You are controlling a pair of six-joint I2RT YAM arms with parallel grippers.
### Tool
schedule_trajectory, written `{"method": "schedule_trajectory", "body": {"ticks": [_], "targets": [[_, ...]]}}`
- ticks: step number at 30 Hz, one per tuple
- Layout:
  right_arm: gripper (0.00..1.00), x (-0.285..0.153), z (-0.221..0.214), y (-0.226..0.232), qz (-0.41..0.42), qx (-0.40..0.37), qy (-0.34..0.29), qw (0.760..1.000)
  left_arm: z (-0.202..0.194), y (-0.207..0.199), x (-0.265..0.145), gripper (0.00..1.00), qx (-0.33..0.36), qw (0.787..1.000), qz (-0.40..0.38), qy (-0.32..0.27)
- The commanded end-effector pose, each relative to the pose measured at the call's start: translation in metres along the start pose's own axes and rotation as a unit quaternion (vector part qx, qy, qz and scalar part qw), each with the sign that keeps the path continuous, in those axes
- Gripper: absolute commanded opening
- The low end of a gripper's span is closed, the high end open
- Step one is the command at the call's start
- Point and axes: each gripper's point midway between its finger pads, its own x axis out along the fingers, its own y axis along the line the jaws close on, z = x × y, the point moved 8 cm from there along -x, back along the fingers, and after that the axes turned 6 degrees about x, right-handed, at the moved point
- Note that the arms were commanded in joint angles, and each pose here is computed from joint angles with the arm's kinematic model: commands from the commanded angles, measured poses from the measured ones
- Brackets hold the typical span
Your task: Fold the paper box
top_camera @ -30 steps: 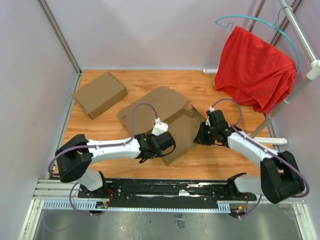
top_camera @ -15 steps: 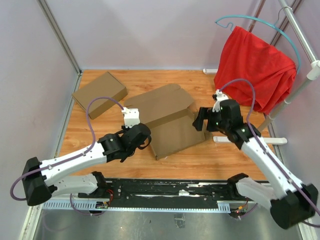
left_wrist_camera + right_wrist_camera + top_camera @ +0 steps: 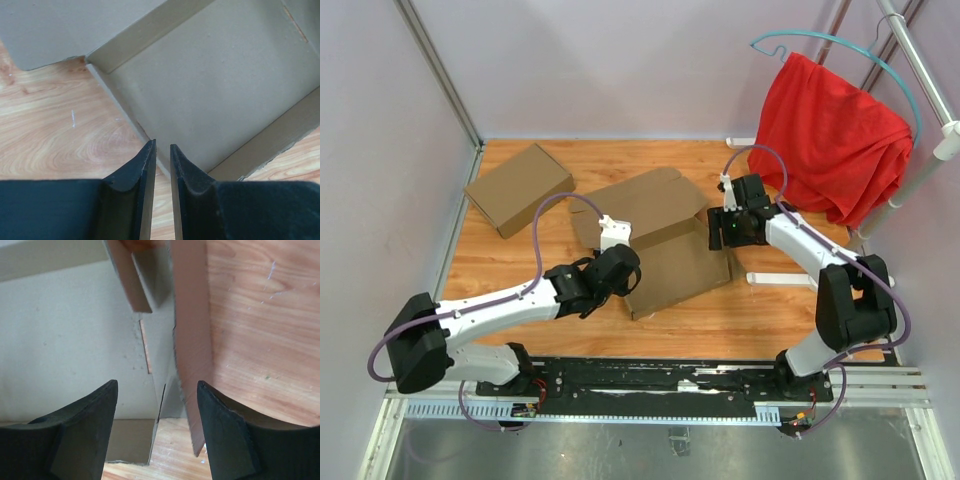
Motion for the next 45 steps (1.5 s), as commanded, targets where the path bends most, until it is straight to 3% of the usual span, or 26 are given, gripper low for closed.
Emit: {"method": "schedule_trajectory", "body": {"ticks": [1, 4, 11, 16, 20, 28, 35, 41, 45], "targets": [[0.63, 0.002, 0.012, -0.010, -0.044, -0.017, -0.001, 0.999, 0.004, -0.010, 0.007, 0.23, 0.010, 0.999, -0.031, -0.014], [0.50, 0.006, 0.013, -0.015, -0.068, -0.017, 0.007, 0.998, 0.004, -0.015, 0.013, 0.23, 0.020, 0.999, -0.038, -0.009], [0.45, 0.010, 0.011, -0.019, -0.090, -0.023, 0.019, 0.995, 0.004, -0.024, 0.020, 0.23, 0.030, 0.998, -0.053, 0.000], [0.20, 0.011, 0.013, -0.019, -0.092, -0.023, 0.021, 0.995, 0.001, -0.021, 0.019, 0.23, 0.027, 0.998, -0.050, -0.002], [0.12, -0.003, 0.017, -0.011, -0.086, -0.025, -0.002, 0.996, -0.001, -0.022, 0.021, 0.23, 0.028, 0.998, -0.050, -0.001], [0.09, -0.039, 0.020, 0.014, -0.046, -0.037, -0.036, 0.998, -0.006, -0.031, 0.036, 0.22, 0.041, 0.998, -0.052, 0.013], [0.11, -0.041, 0.015, 0.046, 0.042, -0.052, -0.035, 0.997, -0.022, -0.037, 0.057, 0.21, 0.050, 0.997, -0.044, 0.033], [0.19, -0.023, 0.012, 0.055, 0.072, -0.054, -0.010, 0.996, -0.038, -0.038, 0.071, 0.20, 0.056, 0.996, -0.026, 0.057], [0.33, -0.033, 0.021, 0.044, 0.033, -0.038, -0.054, 0.997, -0.043, -0.031, 0.071, 0.20, 0.063, 0.996, -0.003, 0.064]]}}
